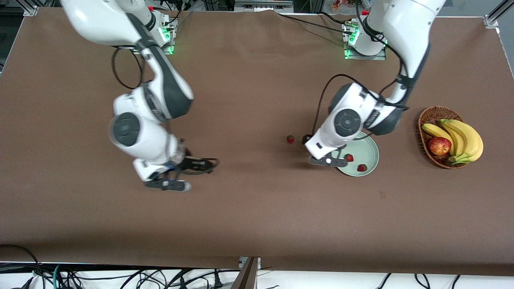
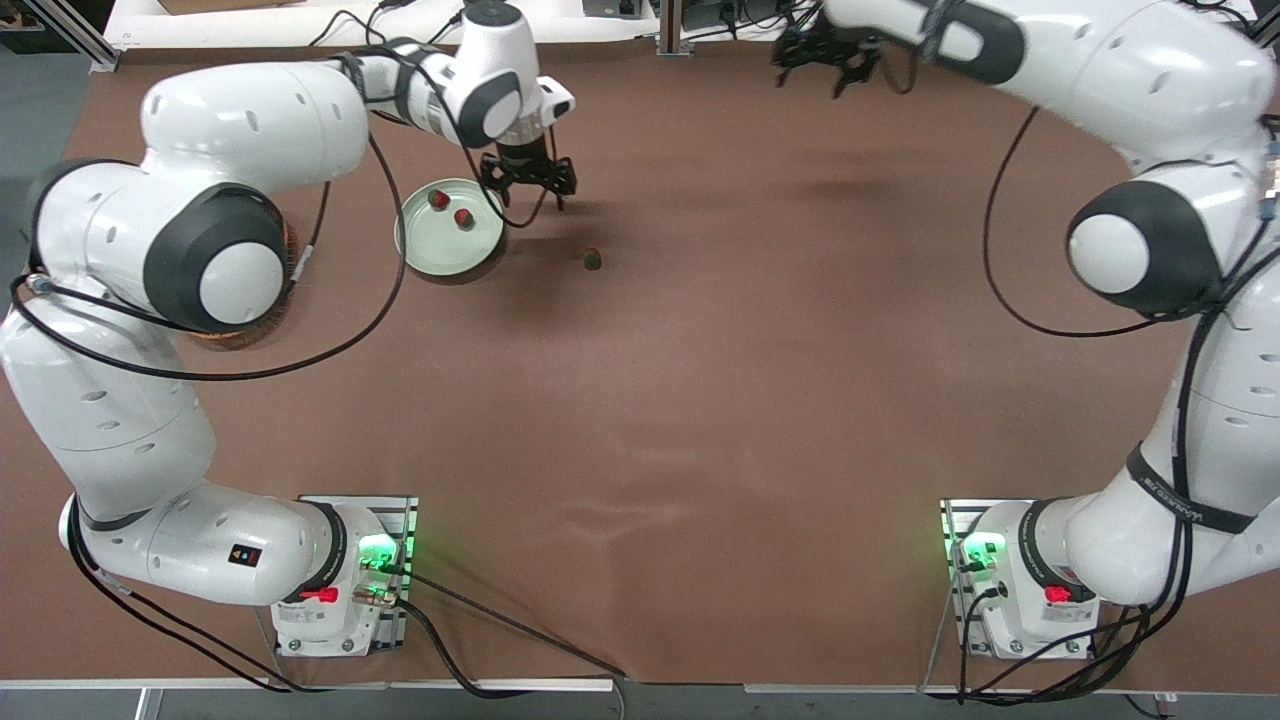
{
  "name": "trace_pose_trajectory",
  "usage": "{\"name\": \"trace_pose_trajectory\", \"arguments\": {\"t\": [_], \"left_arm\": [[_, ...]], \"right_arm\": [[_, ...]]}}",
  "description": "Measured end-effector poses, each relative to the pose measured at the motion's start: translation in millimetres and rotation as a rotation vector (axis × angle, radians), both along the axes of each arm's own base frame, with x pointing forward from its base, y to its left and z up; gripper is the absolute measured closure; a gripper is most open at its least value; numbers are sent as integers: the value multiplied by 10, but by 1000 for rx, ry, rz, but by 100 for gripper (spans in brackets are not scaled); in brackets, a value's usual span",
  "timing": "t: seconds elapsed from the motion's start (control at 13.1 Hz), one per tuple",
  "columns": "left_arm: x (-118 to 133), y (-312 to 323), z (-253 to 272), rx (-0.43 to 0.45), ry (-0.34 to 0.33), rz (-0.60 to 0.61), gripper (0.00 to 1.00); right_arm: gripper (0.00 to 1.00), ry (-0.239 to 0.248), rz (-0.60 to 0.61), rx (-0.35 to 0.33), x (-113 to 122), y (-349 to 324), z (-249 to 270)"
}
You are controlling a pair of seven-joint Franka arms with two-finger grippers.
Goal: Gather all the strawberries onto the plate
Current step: 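Grasp the strawberry with the left gripper while the right gripper retracts, then move the strawberry over the plate and open the left gripper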
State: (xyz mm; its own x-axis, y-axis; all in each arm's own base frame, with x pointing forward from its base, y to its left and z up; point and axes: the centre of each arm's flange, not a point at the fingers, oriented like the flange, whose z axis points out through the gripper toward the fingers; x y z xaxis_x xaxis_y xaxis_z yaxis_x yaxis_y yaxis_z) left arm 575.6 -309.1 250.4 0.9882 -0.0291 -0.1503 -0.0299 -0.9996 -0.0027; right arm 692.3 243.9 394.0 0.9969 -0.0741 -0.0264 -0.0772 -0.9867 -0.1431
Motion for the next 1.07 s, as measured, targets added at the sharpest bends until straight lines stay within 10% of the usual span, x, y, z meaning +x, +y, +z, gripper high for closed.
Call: {"name": "trace_pose_trajectory", "arguments": {"t": [0.54, 1.07], "left_arm": [[-233, -532, -422, -20, -38, 176, 0], [-478, -699, -835, -28, -32, 228, 4]], "right_arm": [[0, 66, 119, -136, -205, -1520, 919], [0, 20, 77, -177, -612, -1892, 1663]]}}
